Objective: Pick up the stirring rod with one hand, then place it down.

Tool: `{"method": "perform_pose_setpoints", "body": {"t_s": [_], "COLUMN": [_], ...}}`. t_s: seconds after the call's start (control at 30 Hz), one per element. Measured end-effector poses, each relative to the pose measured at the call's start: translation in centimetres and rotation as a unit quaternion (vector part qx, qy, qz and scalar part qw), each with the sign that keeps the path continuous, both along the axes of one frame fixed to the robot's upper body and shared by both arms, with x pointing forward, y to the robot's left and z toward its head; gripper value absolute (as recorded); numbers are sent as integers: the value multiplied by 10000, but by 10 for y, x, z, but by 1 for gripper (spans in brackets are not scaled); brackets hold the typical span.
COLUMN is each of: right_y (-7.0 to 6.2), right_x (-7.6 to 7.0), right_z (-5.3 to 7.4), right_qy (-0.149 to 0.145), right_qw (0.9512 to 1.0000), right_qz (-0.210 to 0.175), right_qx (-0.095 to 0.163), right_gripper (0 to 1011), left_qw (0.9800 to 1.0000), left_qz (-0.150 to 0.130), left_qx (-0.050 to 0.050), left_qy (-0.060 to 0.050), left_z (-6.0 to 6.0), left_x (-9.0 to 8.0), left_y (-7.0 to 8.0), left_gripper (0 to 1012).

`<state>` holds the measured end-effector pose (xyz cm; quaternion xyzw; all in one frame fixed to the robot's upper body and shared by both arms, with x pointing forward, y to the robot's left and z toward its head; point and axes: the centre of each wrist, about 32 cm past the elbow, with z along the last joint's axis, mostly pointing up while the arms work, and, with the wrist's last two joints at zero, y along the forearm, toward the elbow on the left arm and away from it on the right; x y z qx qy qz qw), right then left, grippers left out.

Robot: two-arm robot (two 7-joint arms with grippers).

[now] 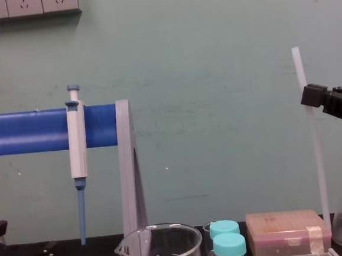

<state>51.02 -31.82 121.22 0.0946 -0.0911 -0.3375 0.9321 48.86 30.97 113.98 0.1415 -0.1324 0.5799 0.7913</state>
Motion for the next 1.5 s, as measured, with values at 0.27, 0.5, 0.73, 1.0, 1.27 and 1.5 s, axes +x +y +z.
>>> {"method": "perform_pose_setpoints", "body": {"t_s": [0.27,0.5,0.73,1.0,1.27,1.5], "right_y": [0,0,0,-1,-5,-9], "right_x": [-1,-1,-2,-2,1,3], "right_z": [0,1,1,1,-6,-18], "right_qy": [-8,-17,-15,-13,38,66], "right_qw": [10000,10000,10000,10000,9999,9990], "right_qz": [-1,0,-12,-12,89,373], "right_qx": [-3,-2,-4,-2,83,248], "right_gripper": [62,62,62,62,62,62], "left_qw": [10000,10000,10000,10000,10000,10000], "left_qz": [0,0,0,0,0,0], "left_qx": [0,0,0,0,0,0], "left_qy": [0,0,0,0,0,0], "left_z": [0,0,0,0,0,0], "left_x": [0,0,0,0,0,0], "left_y": [0,0,0,0,0,0], "left_gripper": [1000,1000,1000,1000,1000,1000]}}
